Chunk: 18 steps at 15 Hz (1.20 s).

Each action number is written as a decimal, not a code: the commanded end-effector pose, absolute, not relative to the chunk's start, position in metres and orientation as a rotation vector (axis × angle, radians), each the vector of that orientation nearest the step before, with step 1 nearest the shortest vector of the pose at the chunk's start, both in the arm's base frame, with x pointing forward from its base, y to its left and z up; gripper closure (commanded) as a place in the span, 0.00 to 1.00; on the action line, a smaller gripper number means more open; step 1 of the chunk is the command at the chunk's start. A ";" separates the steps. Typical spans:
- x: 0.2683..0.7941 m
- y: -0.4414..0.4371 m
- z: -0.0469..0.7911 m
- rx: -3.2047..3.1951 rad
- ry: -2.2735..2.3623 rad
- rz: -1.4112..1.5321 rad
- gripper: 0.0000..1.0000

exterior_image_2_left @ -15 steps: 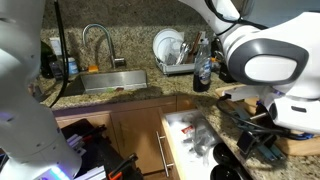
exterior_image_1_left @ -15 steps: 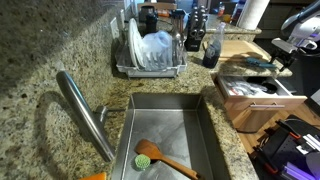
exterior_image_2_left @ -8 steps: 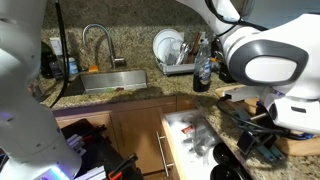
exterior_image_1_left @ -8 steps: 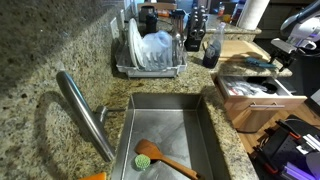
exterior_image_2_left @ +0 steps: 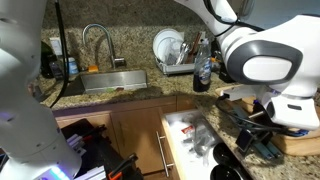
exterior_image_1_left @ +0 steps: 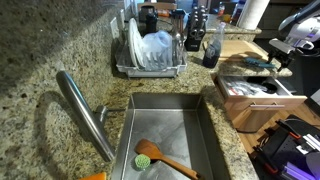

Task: Slide the light blue can opener into the open drawer.

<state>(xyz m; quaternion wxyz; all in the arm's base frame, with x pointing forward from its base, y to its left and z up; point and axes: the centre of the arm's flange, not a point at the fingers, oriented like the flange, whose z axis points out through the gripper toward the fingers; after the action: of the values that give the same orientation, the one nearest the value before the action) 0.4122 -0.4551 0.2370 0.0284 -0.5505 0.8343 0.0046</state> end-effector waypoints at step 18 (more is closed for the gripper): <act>0.421 -0.470 0.245 -1.746 2.564 -0.224 0.00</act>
<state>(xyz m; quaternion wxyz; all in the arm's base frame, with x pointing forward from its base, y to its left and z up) 0.4211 -0.4699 0.2449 0.0159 -0.5613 0.8243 -0.0719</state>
